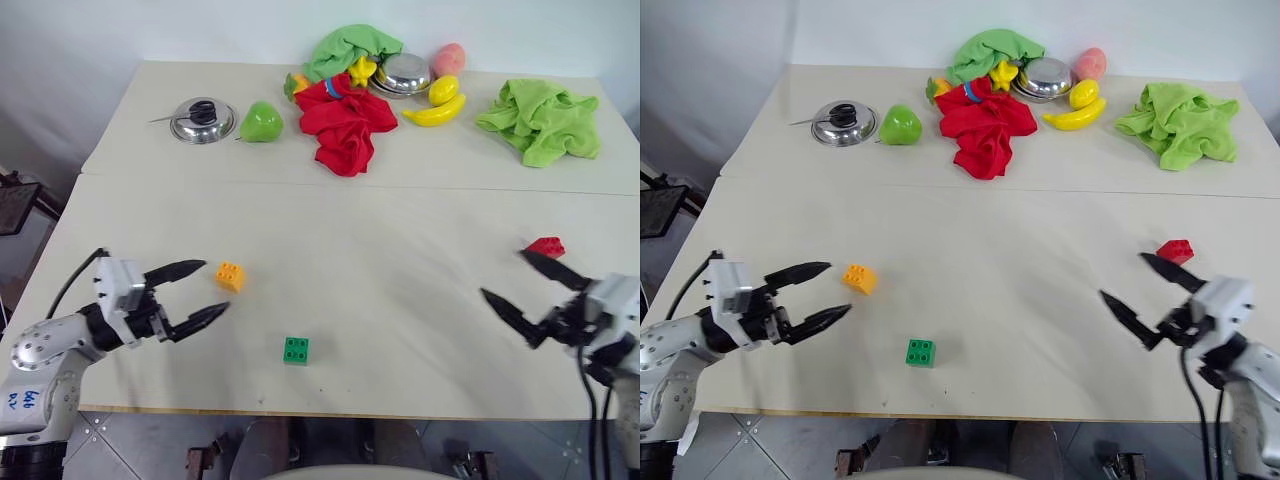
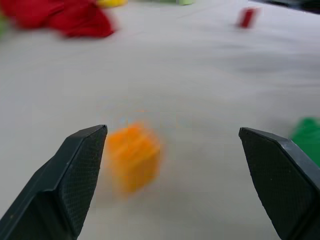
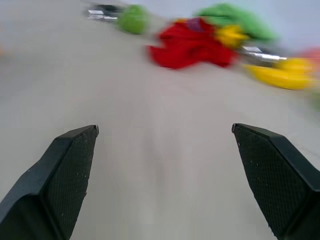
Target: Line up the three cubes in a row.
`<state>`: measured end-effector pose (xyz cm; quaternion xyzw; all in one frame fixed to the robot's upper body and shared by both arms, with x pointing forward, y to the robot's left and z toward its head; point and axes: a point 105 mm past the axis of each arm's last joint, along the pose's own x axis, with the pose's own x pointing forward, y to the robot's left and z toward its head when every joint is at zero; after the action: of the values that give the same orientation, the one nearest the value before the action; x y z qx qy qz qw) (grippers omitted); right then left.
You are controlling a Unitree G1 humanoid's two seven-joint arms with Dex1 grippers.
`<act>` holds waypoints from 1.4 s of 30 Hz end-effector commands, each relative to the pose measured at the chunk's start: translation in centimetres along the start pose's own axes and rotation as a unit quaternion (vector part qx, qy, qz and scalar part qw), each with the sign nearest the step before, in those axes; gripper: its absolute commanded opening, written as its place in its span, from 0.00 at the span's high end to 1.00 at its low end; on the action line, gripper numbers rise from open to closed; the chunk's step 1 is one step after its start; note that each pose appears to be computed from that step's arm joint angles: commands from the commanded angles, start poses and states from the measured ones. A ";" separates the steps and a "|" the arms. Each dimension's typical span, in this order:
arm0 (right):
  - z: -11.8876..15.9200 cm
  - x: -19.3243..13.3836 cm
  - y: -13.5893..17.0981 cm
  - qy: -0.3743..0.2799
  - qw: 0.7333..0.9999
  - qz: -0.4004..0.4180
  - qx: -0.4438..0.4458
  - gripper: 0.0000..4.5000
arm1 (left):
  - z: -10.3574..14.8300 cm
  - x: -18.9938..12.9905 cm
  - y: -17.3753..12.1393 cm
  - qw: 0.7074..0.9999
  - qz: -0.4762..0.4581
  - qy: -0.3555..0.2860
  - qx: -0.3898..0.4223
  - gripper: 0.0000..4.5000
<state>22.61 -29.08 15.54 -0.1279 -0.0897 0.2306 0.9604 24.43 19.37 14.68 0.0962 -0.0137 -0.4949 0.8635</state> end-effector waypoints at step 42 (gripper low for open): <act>-3.5 7.0 -8.3 0.192 0.964 -0.140 0.118 0.64 | 2.5 6.1 -2.2 0.991 -0.112 -0.054 0.054 0.00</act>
<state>33.17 -33.62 13.48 -0.0169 0.1324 0.0446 0.9900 25.36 12.38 15.48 0.1087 -0.0586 -0.5950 0.7941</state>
